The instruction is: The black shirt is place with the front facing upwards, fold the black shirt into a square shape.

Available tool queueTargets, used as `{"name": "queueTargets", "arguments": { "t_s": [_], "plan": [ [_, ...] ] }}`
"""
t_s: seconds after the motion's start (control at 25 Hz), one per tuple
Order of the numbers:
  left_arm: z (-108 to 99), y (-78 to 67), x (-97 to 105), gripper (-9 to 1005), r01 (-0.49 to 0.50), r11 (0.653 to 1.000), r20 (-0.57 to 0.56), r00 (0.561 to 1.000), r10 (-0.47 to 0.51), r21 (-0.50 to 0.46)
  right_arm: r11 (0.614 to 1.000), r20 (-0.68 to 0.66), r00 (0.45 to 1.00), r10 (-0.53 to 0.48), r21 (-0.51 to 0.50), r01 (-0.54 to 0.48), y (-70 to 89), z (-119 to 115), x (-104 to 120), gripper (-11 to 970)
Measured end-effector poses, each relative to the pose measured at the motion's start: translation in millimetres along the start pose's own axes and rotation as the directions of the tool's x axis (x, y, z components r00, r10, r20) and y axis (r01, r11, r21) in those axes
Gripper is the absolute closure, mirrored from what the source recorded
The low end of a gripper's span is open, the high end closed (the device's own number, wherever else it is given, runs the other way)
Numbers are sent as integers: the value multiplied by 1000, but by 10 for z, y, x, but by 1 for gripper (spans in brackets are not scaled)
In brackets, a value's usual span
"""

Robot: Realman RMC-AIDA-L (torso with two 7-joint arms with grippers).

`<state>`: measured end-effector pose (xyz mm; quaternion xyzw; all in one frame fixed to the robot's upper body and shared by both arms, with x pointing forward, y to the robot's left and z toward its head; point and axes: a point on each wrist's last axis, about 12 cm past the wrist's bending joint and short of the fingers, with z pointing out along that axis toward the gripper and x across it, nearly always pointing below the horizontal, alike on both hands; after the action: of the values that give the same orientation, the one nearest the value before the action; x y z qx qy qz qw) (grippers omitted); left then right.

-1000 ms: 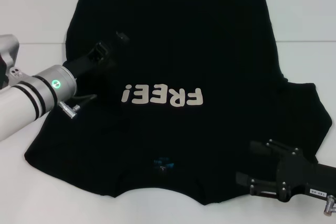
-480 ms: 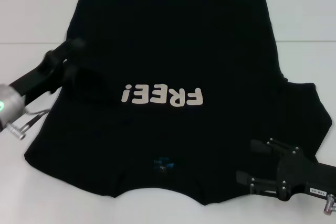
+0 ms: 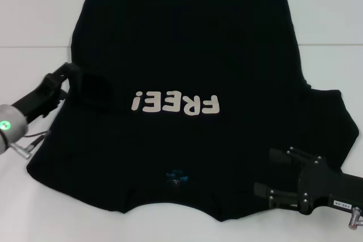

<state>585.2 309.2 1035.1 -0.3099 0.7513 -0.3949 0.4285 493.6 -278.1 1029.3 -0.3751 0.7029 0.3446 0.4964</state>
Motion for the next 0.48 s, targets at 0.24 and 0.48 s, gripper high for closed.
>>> {"name": "queueTargets", "arguments": {
  "t_s": [0.24, 0.48],
  "plan": [
    [281, -245, 219, 89, -64, 998, -60, 996, 65, 17, 1000, -2, 1000, 1, 7, -1, -7, -2, 4, 45],
    [343, -386, 248, 89, -58, 995, -68, 996, 63, 77, 1000, -2, 1000, 1, 11, -1, -13, -6, 4, 46]
  ]
}}
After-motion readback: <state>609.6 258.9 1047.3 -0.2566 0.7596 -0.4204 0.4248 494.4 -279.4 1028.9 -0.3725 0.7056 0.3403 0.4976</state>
